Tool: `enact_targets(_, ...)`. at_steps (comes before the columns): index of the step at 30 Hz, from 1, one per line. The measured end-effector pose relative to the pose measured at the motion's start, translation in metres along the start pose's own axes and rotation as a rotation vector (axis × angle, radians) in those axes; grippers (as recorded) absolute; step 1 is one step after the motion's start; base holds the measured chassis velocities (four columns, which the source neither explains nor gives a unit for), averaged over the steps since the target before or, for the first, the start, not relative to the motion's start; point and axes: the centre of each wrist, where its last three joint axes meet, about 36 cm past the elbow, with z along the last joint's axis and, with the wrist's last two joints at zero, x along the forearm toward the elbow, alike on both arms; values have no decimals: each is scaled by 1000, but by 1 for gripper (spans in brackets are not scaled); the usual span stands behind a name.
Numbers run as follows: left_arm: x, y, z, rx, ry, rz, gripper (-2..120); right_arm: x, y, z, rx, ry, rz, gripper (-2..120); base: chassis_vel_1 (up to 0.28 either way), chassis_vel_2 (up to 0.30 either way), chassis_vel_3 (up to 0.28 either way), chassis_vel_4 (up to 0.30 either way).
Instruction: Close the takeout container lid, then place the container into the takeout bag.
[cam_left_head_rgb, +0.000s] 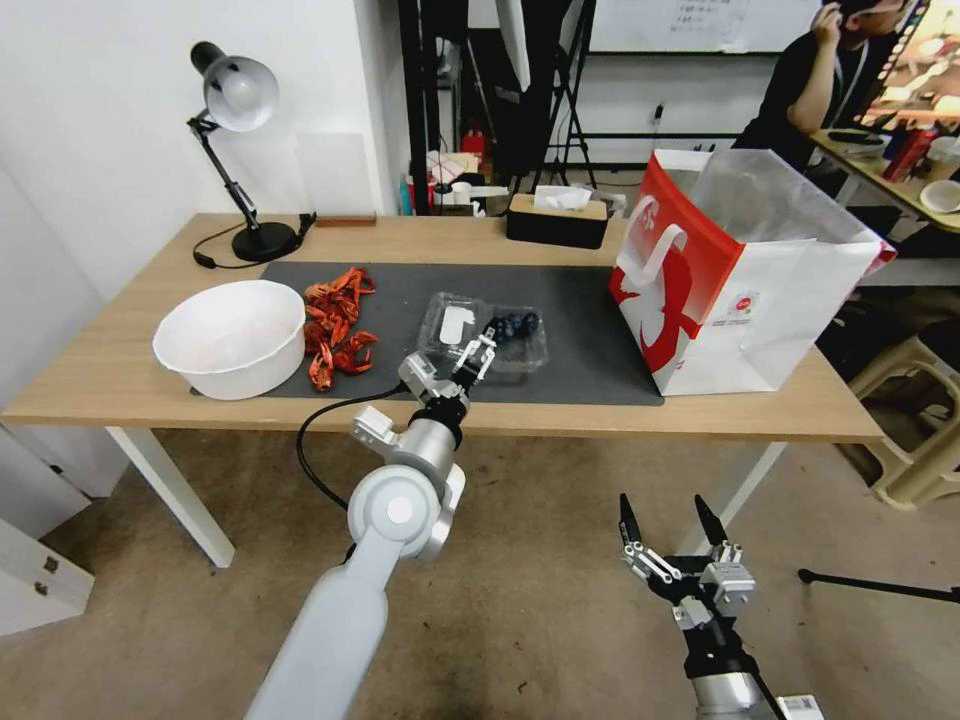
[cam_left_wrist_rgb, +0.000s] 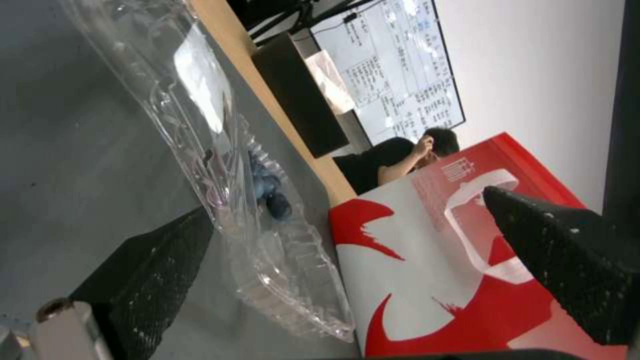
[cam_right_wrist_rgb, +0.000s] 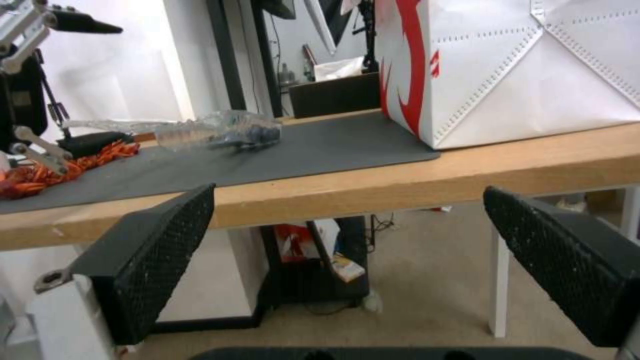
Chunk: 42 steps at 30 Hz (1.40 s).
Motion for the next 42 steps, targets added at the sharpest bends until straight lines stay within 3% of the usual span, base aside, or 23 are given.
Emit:
enact_targets(12, -4, 17, 12, -164, -7, 46, 100, 3, 1, -1, 1, -7, 2, 100, 0, 0, 0, 0)
enact_targets(27, -6, 42, 21, -370, -19, 17, 100, 4, 3, 1, 0, -7, -3, 100, 0, 0, 0, 0)
enact_targets(31, -8, 49, 24, -451, -43, 29, 100, 5, 3, 2, 0, -6, -3, 100, 0, 0, 0, 0)
enact_targets(37, -8, 71, 33, -673, -82, 96, 100, 6, 3, 3, 2, -4, -4, 100, 0, 0, 0, 0)
enact_targets(42, -7, 83, 36, -776, -90, 123, 100, 6, 3, 3, 3, -4, -4, 100, 0, 0, 0, 0)
